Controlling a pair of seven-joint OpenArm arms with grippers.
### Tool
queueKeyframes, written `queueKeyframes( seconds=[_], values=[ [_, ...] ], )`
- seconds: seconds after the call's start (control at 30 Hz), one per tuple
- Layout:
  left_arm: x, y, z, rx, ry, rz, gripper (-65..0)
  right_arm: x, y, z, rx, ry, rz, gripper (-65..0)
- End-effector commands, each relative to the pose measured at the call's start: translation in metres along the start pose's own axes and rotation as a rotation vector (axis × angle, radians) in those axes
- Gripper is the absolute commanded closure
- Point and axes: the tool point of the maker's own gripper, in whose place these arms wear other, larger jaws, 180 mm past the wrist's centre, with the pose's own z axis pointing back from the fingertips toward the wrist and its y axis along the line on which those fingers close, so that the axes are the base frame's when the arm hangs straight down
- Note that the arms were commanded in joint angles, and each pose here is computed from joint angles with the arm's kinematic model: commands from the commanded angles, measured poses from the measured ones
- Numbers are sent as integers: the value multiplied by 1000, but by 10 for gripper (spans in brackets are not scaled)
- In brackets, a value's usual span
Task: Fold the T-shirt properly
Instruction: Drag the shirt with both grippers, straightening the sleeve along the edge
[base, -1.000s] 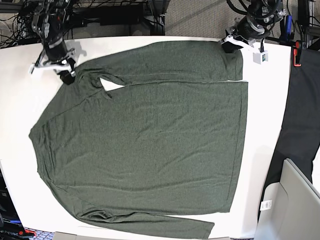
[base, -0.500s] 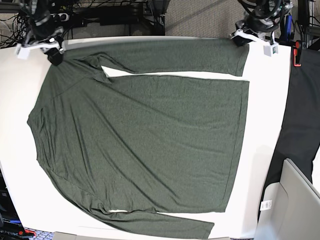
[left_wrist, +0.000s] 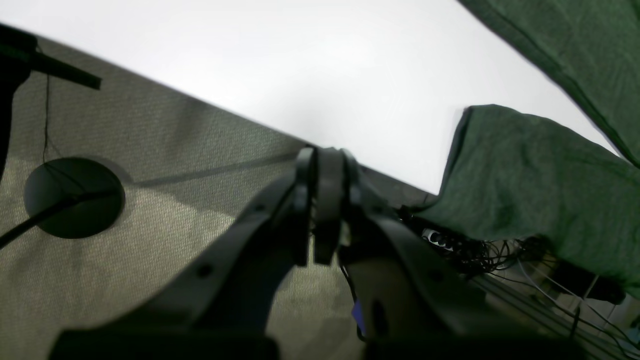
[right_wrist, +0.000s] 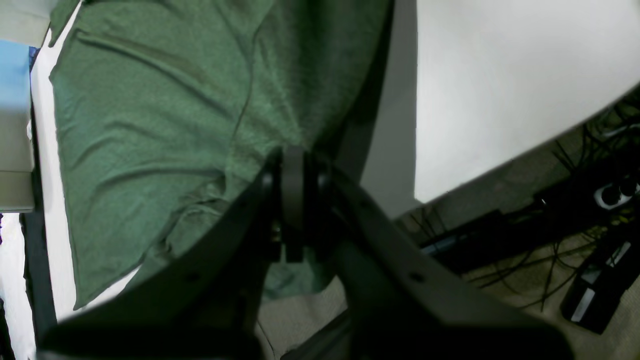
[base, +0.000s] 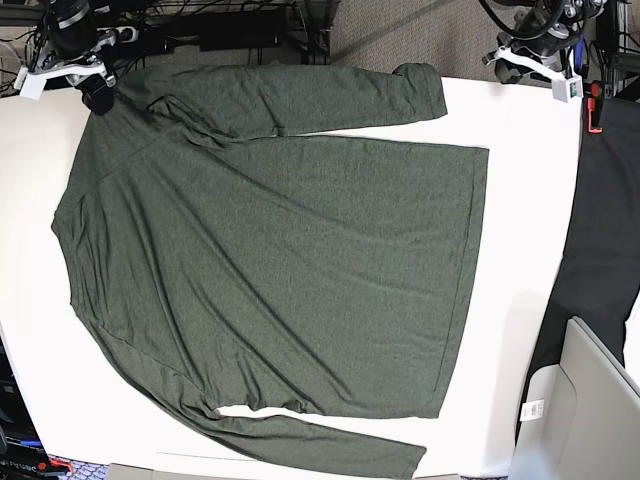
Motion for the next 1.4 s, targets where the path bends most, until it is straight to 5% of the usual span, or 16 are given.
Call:
queueKeyframes(
  seconds=[0.0,0.43,0.97,1.37],
  values=[
    [4,-5,3,-19,-10,-18,0,8,8,2,28,-25,0,-3],
    [-12,-74,-8,-207,72,-138,-57,10,10,-2,34,-36,-1,-3],
    [-3,-85,-18,-229,139,-166,-197,14,12,-4,43,-45,2,-3],
    [-13,-79,-32,-226,179,-122,-201,14,13,-4,44,-46,2,-3]
  ],
)
